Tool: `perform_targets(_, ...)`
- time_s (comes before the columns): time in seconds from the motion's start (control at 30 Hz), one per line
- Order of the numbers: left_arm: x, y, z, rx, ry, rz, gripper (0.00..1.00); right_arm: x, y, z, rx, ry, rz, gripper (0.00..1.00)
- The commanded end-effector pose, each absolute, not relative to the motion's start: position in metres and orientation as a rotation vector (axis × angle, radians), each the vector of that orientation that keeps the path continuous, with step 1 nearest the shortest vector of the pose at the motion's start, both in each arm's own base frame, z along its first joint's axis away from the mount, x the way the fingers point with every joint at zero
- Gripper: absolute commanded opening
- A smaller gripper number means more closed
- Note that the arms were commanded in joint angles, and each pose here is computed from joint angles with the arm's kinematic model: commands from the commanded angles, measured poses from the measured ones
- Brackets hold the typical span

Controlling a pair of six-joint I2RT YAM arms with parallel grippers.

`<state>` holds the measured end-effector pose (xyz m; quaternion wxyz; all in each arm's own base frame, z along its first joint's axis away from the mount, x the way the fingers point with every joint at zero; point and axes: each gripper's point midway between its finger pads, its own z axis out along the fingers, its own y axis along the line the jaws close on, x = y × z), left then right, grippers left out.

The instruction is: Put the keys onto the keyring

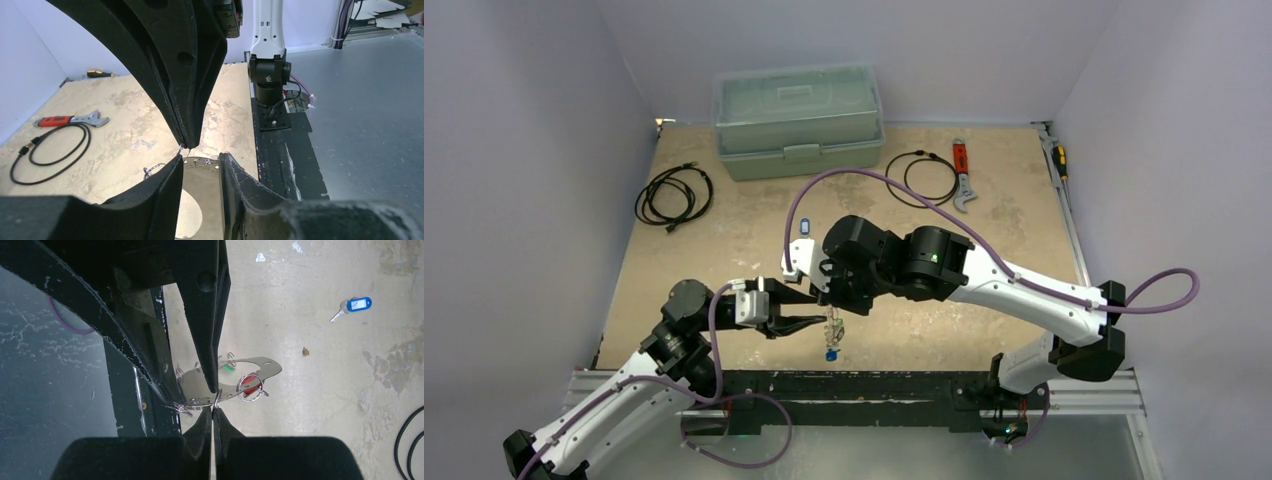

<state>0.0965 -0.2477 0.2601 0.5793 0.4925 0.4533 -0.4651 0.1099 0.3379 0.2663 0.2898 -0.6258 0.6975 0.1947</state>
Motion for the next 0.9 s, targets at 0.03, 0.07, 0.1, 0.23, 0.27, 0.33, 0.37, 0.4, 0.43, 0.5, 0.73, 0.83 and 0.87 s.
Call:
perform_targets(0.03, 0.104, -0.242, 0.276, 1.121, 1.005, -0.992, 0.32, 0.104, 0.343, 0.282, -1.666, 1.778, 0.554, 0.00)
perform_targets(0.07, 0.105, -0.241, 0.278, 1.112, 1.003, -0.983, 0.32, 0.103, 0.343, 0.282, -1.670, 1.777, 0.556, 0.00)
perform_targets(0.1, 0.107, -0.240, 0.278, 1.103, 1.007, -0.974, 0.32, 0.103, 0.343, 0.282, -1.672, 1.775, 0.558, 0.00)
perform_targets(0.23, 0.108, -0.242, 0.275, 1.109, 1.023, -0.980, 0.32, 0.101, 0.344, 0.284, -1.675, 1.762, 0.563, 0.00)
perform_targets(0.27, 0.108, -0.243, 0.274, 1.116, 1.026, -0.985, 0.31, 0.100, 0.344, 0.285, -1.676, 1.759, 0.564, 0.00)
perform_targets(0.33, 0.107, -0.245, 0.273, 1.128, 1.027, -0.997, 0.29, 0.100, 0.346, 0.285, -1.681, 1.748, 0.567, 0.00)
perform_targets(0.37, 0.106, -0.245, 0.272, 1.130, 1.027, -1.006, 0.29, 0.100, 0.346, 0.285, -1.680, 1.742, 0.565, 0.00)
perform_targets(0.4, 0.105, -0.246, 0.270, 1.134, 1.030, -1.017, 0.28, 0.101, 0.347, 0.286, -1.677, 1.733, 0.566, 0.00)
perform_targets(0.43, 0.103, -0.247, 0.269, 1.141, 1.030, -1.033, 0.28, 0.101, 0.347, 0.286, -1.675, 1.728, 0.567, 0.00)
perform_targets(0.5, 0.099, -0.250, 0.267, 1.156, 1.026, -1.064, 0.27, 0.102, 0.348, 0.288, -1.669, 1.715, 0.566, 0.00)
perform_targets(0.73, 0.093, -0.252, 0.265, 1.172, 1.020, -1.113, 0.20, 0.100, 0.350, 0.293, -1.677, 1.669, 0.586, 0.00)
perform_targets(0.83, 0.090, -0.252, 0.265, 1.185, 1.009, -1.124, 0.15, 0.099, 0.351, 0.295, -1.684, 1.652, 0.599, 0.00)
perform_targets(0.87, 0.089, -0.252, 0.265, 1.188, 1.006, -1.127, 0.14, 0.099, 0.352, 0.295, -1.685, 1.648, 0.601, 0.00)
